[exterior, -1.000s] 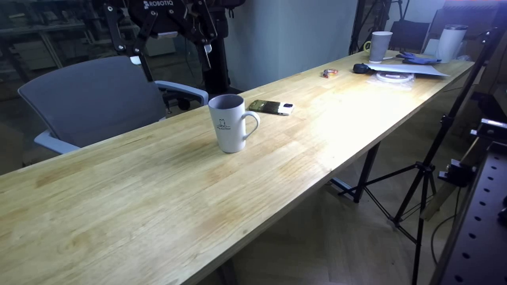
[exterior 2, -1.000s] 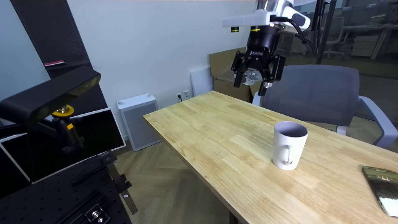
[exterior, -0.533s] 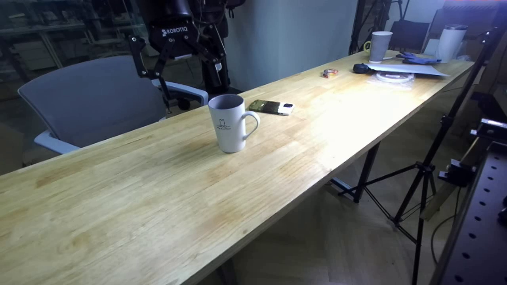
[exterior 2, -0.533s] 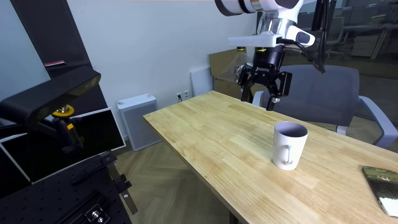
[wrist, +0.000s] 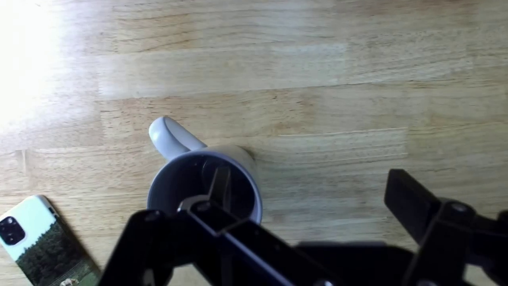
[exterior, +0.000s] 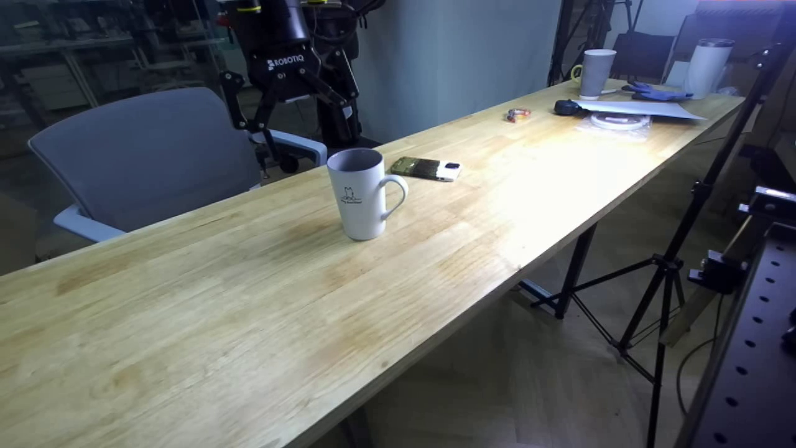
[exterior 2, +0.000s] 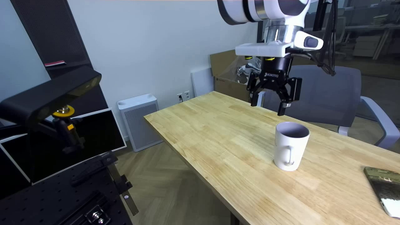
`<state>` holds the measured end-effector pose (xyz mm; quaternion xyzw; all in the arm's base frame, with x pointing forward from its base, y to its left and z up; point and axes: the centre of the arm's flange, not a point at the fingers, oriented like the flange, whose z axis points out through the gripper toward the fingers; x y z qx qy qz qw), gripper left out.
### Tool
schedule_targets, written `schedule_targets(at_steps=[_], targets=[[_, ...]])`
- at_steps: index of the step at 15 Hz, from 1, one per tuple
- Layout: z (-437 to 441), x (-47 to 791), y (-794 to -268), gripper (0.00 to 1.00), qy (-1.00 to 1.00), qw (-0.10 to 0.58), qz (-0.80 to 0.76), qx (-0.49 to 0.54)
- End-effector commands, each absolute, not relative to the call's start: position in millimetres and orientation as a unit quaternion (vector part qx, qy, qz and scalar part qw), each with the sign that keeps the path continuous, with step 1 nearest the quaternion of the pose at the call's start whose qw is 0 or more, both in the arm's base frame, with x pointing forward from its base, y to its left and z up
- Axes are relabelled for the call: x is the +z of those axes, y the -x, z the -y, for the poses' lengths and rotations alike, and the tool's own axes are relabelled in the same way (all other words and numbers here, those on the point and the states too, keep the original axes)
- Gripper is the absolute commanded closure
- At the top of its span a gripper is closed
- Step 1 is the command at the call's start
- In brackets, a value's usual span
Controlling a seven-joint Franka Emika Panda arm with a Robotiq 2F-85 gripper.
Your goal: Pick up the cup and put it on the left side of the table
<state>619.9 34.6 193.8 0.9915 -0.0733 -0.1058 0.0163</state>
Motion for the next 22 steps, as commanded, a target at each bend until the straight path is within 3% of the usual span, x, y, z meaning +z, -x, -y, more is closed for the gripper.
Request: schedule_targets(at_steps=[1, 7, 22], targets=[[-30, 190, -629, 0.00, -0.993, 0.015, 0.081, -0.083], [-20, 187, -639, 0.00, -0.995, 0.016, 0.089, -0.047], [-20, 168, -631, 0.00, -0.994, 0.015, 0.084, -0.066]])
